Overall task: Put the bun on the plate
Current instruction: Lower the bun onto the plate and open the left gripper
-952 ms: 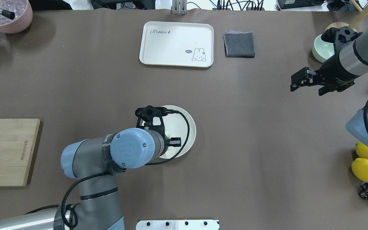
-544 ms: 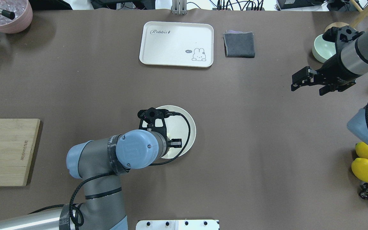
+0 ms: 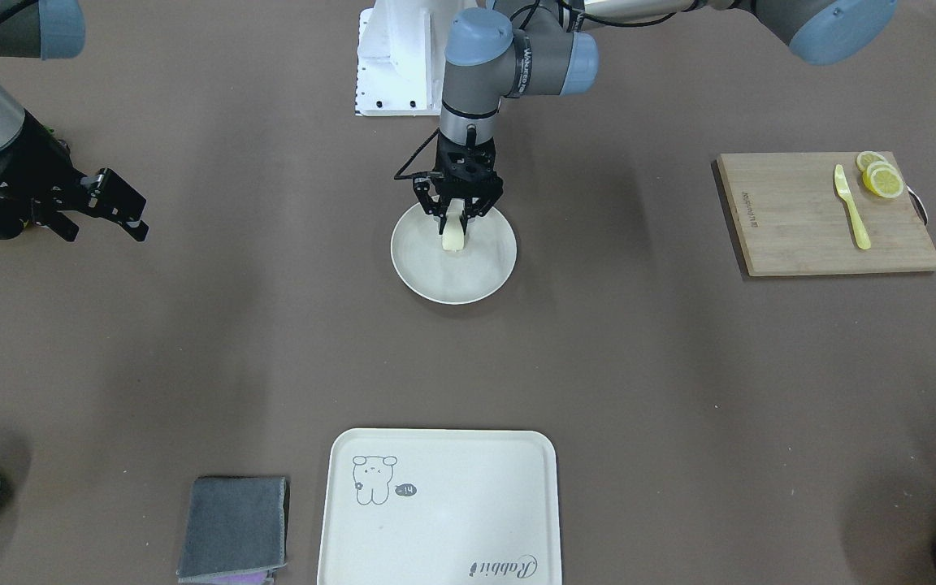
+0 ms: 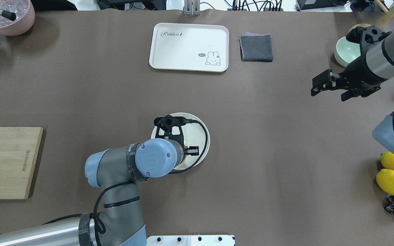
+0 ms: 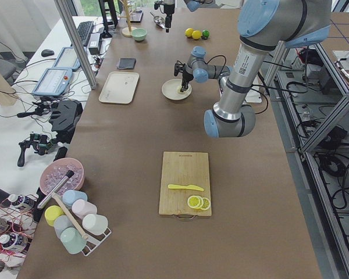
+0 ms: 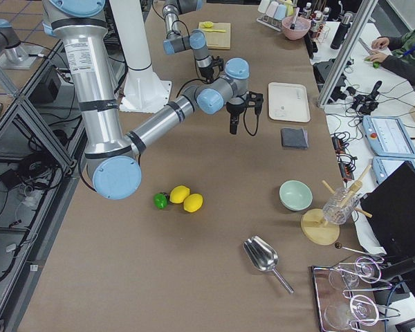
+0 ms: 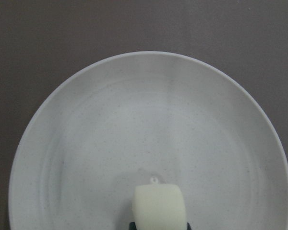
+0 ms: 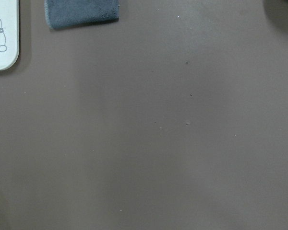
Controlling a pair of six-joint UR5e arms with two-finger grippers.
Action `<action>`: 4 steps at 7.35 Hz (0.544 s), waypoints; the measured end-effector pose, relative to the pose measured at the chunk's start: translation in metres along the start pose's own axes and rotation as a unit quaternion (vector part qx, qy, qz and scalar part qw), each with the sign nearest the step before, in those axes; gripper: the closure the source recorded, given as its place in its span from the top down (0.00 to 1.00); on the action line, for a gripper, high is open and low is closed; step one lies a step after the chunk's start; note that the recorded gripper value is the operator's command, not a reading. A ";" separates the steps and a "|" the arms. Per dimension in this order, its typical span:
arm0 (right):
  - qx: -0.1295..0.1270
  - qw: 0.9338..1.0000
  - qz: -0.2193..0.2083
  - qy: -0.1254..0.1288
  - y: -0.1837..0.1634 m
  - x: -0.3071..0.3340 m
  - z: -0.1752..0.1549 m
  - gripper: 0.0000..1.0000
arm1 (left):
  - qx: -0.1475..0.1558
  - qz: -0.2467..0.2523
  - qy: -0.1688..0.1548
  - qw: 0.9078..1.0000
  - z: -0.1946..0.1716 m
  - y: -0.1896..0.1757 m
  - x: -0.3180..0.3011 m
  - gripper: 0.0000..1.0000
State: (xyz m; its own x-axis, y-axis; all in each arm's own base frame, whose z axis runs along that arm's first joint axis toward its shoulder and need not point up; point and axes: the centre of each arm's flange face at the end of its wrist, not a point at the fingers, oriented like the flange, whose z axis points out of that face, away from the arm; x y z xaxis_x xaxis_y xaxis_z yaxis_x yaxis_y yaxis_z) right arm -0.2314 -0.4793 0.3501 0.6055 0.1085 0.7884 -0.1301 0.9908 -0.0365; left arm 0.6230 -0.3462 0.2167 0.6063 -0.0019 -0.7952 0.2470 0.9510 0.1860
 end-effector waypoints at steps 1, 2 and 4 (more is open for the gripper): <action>0.000 1.000 -0.001 0.000 0.000 -0.001 0.000 1.00 | 0.002 0.000 0.001 1.000 0.004 -0.001 -0.001 0.96; 0.000 1.000 -0.001 0.000 0.000 -0.001 0.000 1.00 | 0.003 0.000 0.002 1.000 0.005 -0.003 -0.001 0.97; 0.000 1.000 0.000 0.001 -0.001 0.000 0.000 1.00 | 0.006 -0.002 0.008 1.000 -0.002 -0.008 0.000 0.97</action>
State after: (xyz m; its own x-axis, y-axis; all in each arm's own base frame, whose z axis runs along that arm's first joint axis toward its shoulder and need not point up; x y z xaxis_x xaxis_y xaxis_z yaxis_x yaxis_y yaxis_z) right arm -0.2314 -0.4799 0.3506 0.6063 0.1091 0.7877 -0.1306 0.9908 -0.0367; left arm 0.6194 -0.3536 0.2138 0.5924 -0.0006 -0.8057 0.2581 0.9474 0.1890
